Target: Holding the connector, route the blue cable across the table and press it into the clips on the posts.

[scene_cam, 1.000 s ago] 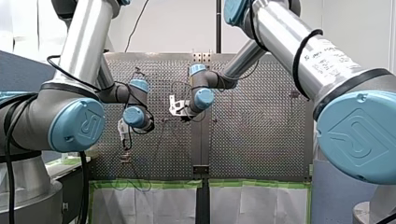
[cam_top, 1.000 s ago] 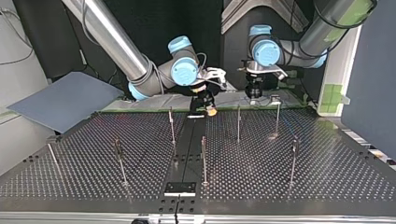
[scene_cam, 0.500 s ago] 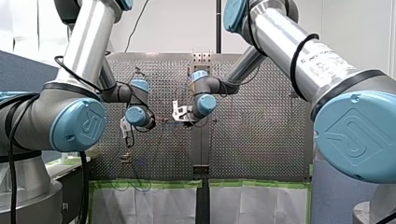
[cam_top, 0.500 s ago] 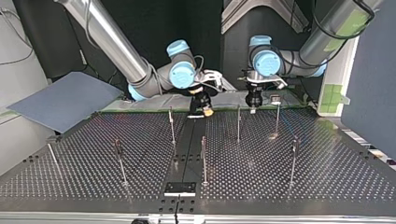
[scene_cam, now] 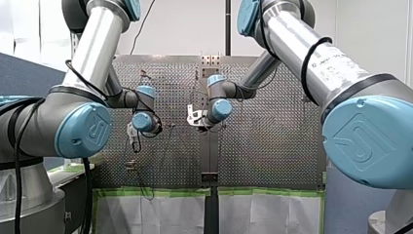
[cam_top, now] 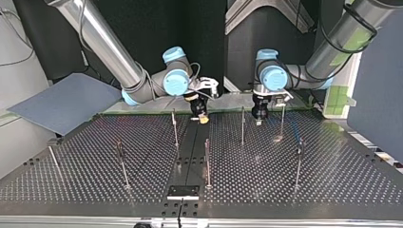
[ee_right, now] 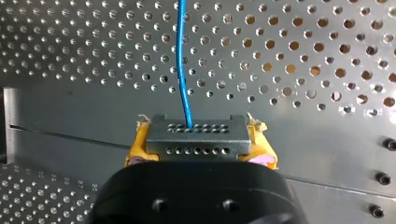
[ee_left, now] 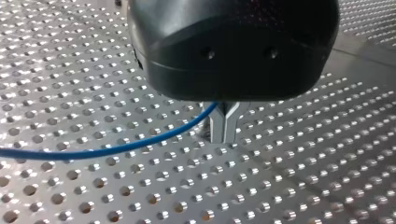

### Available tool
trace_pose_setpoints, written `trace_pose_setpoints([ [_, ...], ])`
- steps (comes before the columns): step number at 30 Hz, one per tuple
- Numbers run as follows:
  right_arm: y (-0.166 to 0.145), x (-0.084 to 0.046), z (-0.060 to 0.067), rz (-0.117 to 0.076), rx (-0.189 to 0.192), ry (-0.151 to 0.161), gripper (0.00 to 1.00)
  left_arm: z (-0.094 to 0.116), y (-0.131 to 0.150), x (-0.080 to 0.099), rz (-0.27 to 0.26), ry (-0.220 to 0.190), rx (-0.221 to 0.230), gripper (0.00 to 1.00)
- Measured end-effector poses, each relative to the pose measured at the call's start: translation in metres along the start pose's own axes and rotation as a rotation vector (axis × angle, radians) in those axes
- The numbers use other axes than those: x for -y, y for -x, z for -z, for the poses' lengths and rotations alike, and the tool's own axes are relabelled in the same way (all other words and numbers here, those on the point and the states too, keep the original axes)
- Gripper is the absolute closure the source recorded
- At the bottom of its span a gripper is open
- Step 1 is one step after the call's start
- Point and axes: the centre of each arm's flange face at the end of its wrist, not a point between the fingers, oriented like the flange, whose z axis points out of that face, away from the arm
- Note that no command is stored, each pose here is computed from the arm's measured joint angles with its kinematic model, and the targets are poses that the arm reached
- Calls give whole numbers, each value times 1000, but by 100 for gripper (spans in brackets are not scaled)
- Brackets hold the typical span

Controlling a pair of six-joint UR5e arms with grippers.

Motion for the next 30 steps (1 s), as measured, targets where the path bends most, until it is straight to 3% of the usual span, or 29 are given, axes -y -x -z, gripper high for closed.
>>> trace_pose_setpoints([
  [8,-3,-13,-3,-6,-8,6,100,-13,14,-6,14,-9,27,100],
  [17,-12,-20,-7,-5,-25,12,100,-15,15,-11,17,-9,23,100],
  [19,-12,-20,-7,-4,-25,12,100,-14,15,-11,16,-3,18,68],
  [20,-12,-20,-7,-4,-25,12,100,-13,14,-11,14,3,15,68],
  [21,-12,-20,-7,-3,-25,12,100,-13,14,-11,12,9,11,57],
  [22,-12,-20,-7,-3,-24,12,100,-12,13,-12,8,15,7,38],
  [23,-12,-19,-7,-2,-24,10,100,-11,13,-12,1,24,0,38],
  [24,-12,-18,-7,-2,-23,9,100,-10,12,-12,-6,32,-6,17],
  [25,-12,-18,-6,-1,-23,8,100,-9,11,-11,-15,40,-12,4],
  [30,-12,-14,-6,-3,-19,3,100,-1,6,-10,-73,88,-56,0],
])
